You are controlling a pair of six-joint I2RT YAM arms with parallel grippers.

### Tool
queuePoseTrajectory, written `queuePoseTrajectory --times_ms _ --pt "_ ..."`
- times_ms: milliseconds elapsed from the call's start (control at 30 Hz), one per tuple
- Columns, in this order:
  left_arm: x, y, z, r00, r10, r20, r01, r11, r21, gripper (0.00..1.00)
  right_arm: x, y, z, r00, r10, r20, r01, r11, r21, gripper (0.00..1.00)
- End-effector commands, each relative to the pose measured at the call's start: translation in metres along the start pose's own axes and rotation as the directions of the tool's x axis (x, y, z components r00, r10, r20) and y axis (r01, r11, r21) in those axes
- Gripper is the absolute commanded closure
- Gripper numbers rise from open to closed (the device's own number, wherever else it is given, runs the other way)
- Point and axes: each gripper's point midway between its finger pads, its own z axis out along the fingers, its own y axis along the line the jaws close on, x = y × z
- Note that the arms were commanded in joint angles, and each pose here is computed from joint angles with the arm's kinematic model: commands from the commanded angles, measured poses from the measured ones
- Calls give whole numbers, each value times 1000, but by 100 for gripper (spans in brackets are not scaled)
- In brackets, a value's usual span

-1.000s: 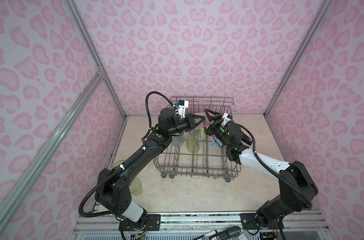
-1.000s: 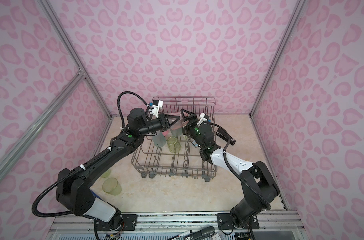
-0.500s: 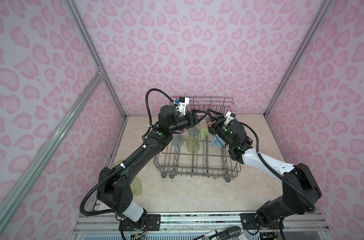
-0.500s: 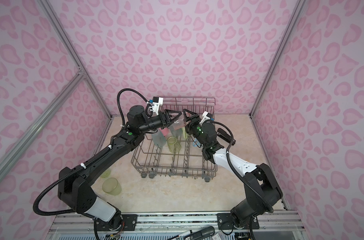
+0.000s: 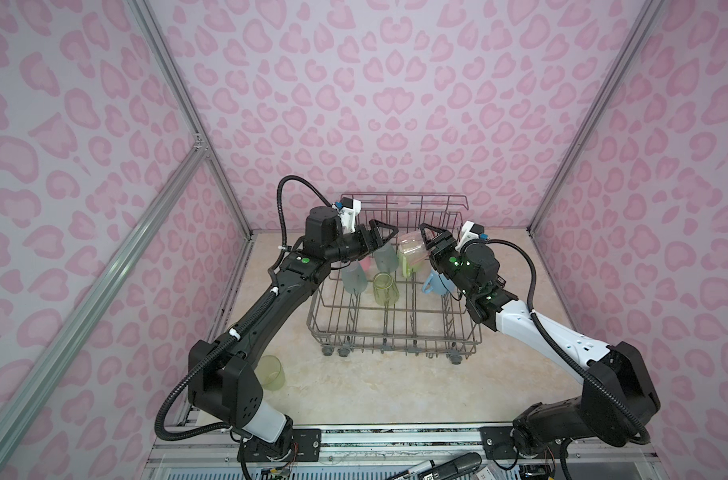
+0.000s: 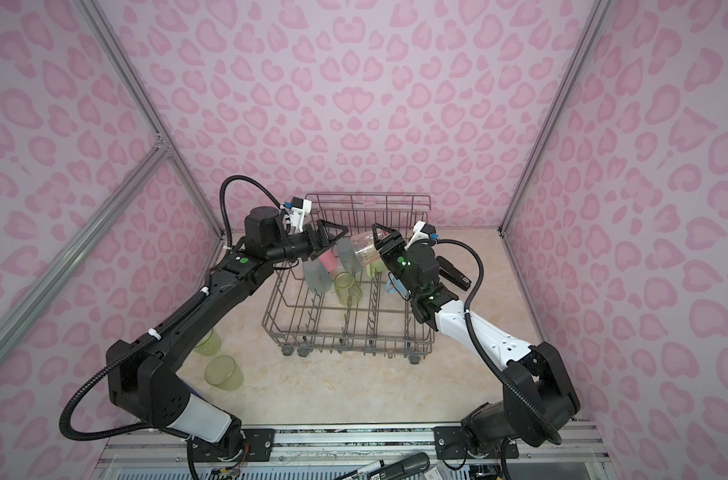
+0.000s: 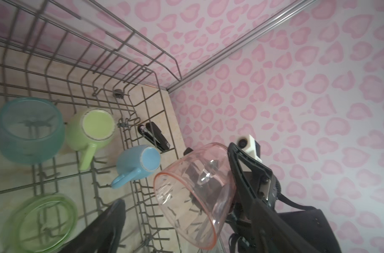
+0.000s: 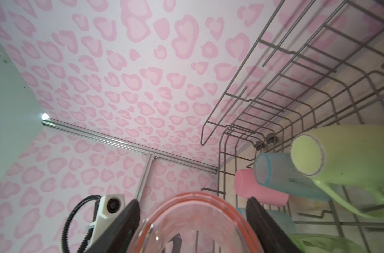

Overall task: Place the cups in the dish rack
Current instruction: 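Open the left gripper and draw it back while the right gripper carries the cup, then lower the pink-rimmed cup into the rack beside the light-blue mug with the right gripper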

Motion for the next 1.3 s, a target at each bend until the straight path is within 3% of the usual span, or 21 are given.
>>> queuePoseTrajectory --times_ms 0,67,233,433,600,800,1033,1267 --pt "7 33 -21 998 53 -28 -57 983 -173 1 4 -27 -9 964 -266 -20 266 952 149 43" --pt "6 51 -33 998 64 -25 -68 965 -252 2 7 -33 -15 921 -387 -32 385 898 211 43" --pt "9 89 -58 992 123 -34 -125 892 -434 2 24 -45 -25 774 -626 -99 618 710 338 43" --pt "19 132 -90 979 197 -53 -186 750 -635 2 44 -67 -26 655 -741 -145 716 548 433 42" --pt "30 138 -102 976 204 -76 -202 723 -661 2 55 -79 -22 577 -798 -173 756 442 483 42" --pt "39 130 -103 979 191 -73 -194 759 -621 2 66 -97 -14 547 -813 -197 771 398 497 41" --pt "32 120 -111 974 223 -36 -197 763 -615 1 76 -116 -7 502 -840 -209 788 343 512 40" --pt "32 122 -112 975 220 -34 -193 759 -622 2 92 -143 -2 500 -830 -248 796 328 509 38"
